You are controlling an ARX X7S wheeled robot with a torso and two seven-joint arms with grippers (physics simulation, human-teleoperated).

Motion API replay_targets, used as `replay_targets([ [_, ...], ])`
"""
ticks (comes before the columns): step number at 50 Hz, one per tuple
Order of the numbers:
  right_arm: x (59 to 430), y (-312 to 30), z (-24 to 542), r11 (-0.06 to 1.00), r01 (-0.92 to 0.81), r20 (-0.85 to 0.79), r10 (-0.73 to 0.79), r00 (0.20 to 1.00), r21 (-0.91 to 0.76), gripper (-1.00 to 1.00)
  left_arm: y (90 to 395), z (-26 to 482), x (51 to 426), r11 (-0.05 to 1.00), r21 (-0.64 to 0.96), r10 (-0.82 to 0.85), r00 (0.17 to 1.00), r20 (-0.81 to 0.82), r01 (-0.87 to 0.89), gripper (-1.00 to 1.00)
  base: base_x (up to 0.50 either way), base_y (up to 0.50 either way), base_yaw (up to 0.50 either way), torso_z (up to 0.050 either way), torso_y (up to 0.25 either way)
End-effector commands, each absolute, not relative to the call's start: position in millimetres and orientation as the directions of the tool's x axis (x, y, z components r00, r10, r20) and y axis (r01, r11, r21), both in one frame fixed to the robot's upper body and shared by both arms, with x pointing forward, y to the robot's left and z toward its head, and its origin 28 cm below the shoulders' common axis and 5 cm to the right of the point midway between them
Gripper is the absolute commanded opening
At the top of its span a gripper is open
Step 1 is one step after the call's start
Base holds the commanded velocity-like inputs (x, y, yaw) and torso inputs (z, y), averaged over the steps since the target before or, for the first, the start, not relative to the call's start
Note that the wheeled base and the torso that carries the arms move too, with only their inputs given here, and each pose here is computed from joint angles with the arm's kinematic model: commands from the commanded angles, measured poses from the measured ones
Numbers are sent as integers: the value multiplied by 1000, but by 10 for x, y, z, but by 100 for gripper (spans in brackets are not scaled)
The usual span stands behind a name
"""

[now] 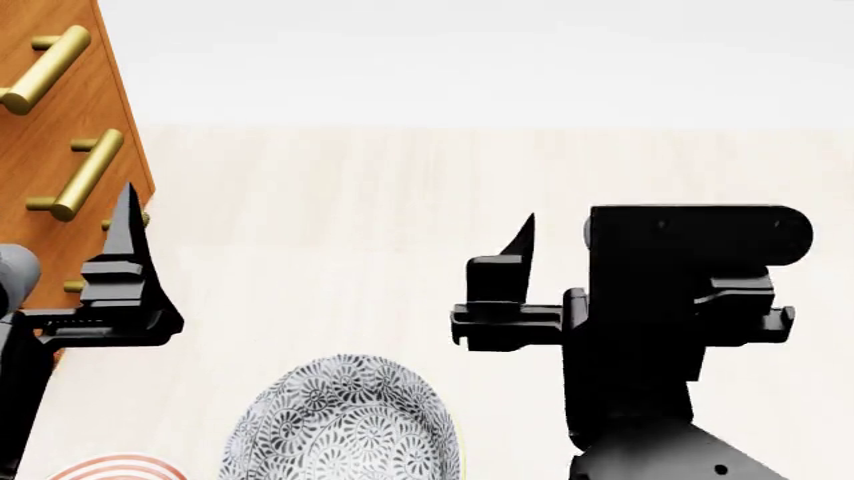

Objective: Stack the bowl at the front on the bowl in the middle.

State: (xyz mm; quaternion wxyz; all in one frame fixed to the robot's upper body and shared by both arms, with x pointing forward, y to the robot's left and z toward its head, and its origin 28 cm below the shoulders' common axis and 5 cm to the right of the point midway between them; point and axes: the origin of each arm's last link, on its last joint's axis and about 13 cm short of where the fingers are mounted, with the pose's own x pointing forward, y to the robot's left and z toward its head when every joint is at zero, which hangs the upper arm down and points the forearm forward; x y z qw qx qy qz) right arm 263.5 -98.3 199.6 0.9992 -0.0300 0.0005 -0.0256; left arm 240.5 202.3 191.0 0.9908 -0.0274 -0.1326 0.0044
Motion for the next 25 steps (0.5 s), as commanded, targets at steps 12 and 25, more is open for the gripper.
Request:
replay_targets([
  [12,2322,-987,1883,940,304,666,-127,735,-156,100,2018,1892,2216,987,-149,30,834,551,63,100,0,0,0,0,0],
  [25,2355,-987,1856,940,298,649,-122,751,-167,100,2014,1890,2215,988,-143,31,830,557,59,100,0,0,0,0,0],
])
